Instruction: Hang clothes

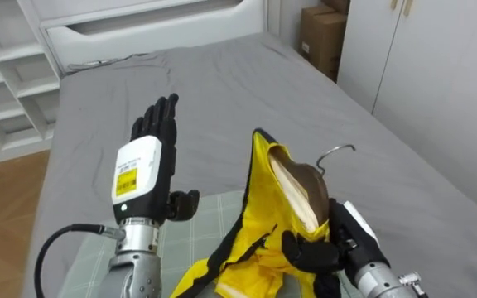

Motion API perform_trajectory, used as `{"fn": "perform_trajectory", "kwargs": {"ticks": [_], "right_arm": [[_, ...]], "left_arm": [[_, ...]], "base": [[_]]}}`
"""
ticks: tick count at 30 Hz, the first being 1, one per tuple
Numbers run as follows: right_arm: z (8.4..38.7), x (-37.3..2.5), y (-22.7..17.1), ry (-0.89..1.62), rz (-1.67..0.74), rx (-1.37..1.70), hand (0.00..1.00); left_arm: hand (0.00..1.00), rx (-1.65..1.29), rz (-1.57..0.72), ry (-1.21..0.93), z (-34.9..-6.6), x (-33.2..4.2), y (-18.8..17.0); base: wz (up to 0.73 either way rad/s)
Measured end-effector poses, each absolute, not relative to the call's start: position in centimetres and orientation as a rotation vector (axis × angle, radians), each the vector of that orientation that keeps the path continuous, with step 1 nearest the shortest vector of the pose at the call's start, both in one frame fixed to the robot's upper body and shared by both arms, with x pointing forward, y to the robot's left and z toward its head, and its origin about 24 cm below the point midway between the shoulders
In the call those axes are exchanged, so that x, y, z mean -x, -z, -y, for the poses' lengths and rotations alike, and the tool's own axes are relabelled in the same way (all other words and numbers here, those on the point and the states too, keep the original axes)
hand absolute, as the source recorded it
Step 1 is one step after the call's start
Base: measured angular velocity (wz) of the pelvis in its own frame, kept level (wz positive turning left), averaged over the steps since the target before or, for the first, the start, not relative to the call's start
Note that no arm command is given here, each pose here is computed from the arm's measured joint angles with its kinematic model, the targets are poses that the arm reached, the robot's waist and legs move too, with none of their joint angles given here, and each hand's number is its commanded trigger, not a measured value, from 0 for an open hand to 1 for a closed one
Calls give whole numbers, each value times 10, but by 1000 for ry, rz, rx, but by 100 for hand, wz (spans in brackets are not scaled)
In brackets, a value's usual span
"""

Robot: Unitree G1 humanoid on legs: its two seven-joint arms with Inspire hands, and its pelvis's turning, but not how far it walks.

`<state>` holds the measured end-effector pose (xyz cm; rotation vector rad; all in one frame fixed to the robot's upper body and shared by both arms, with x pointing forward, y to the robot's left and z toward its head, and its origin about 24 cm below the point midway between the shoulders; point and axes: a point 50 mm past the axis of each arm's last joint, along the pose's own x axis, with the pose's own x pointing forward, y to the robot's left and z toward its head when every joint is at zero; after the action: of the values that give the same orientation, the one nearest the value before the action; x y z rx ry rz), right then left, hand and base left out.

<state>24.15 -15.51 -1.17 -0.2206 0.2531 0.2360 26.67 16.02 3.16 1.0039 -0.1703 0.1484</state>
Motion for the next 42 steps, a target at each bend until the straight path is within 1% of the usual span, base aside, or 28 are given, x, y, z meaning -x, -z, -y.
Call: {"fn": "perform_trajectory", "kwargs": {"ticks": [9, 16, 22, 27, 30, 35, 42], "right_arm": [[172, -245, 7, -187, -241, 249, 100], [172, -245, 7, -197, -244, 283, 100], [179, -240, 7, -174, -253, 345, 100], [190, -228, 15, -139, -293, 424, 100], [193, -224, 18, -131, -307, 453, 100], [196, -220, 20, -101, -318, 430, 100], [197, -222, 19, -65, -308, 418, 100]], "left_arm": [[0, -1019, 88, -165, -177, -264, -24], [0, -1025, 22, -148, -181, -260, -13], [0, -914, -96, -103, -178, -247, 7], [0, -891, -232, -62, -183, -225, 35], [0, -861, -289, -44, -185, -214, 44], [0, -783, -298, -18, -182, -213, 45], [0, -726, -217, 3, -171, -219, 30]], "base": [[0], [0], [-1], [-4], [-15], [-1], [-9]]}}
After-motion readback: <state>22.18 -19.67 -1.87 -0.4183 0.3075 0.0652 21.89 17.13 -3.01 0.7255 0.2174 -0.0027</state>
